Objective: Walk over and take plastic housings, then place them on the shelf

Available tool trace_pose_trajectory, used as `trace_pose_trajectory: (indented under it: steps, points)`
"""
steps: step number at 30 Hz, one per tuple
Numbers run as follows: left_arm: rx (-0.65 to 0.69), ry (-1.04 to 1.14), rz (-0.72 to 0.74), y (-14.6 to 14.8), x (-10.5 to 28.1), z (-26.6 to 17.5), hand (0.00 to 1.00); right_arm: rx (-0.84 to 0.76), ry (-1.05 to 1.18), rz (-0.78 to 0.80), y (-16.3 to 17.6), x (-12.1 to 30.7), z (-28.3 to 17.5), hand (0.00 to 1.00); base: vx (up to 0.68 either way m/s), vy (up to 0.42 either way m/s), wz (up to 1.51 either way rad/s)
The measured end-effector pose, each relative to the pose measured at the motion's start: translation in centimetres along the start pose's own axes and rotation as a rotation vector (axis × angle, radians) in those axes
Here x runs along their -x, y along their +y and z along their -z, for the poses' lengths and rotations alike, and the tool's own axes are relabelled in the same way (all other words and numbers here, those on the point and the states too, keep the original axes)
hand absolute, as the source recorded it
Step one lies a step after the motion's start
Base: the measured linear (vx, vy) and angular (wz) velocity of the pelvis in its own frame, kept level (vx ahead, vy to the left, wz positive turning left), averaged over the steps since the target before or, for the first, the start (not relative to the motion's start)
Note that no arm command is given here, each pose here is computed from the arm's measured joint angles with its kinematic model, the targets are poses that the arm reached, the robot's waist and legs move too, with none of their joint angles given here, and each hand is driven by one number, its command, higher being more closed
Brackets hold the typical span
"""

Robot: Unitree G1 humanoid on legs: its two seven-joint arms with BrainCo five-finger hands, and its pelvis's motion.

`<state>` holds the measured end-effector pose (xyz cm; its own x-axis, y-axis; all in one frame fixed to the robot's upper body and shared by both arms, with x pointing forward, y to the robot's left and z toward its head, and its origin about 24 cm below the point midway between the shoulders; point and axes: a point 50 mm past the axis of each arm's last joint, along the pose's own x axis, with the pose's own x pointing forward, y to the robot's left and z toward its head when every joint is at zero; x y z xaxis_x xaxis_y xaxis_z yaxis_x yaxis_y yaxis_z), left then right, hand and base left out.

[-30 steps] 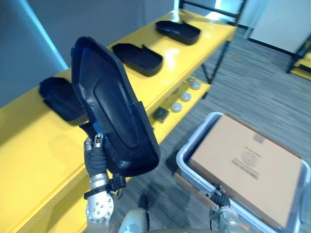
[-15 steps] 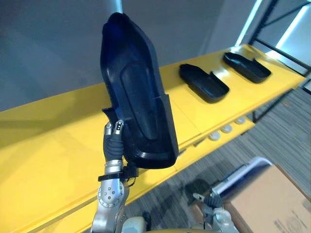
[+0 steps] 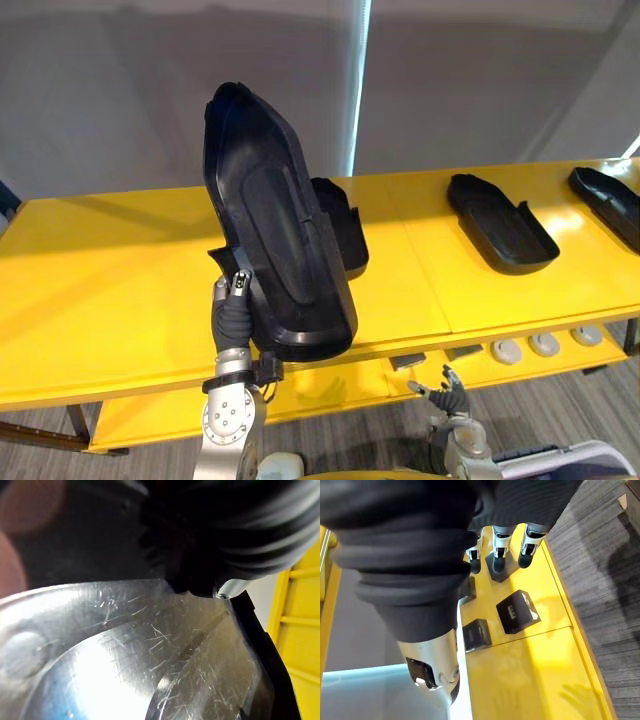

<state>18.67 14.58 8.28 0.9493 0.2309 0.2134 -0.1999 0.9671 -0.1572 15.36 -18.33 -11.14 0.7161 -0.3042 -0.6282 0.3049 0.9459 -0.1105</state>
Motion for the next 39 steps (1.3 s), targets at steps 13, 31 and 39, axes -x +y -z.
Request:
trace_pose_trajectory:
  steps: [13, 31, 39]
  points:
    - [0.113, 0.026, 0.028, -1.3, -1.0, 1.0, 1.0, 0.039, 0.12, 0.064, -1.1, -1.3, 1.3, 0.0, -0.06, 0.316, 0.29]
    - [0.042, 0.044, 0.051, -1.9, -1.1, 1.5, 1.0, -0.04, 0.175, 0.045, -0.5, 0.4, 3.4, 0.0, -0.1, 0.204, -0.15]
    - [0.028, 0.043, 0.032, -1.2, -1.2, 1.5, 1.0, -0.054, 0.097, 0.042, -0.4, 0.0, 1.7, 0.0, 0.03, 0.026, -0.05]
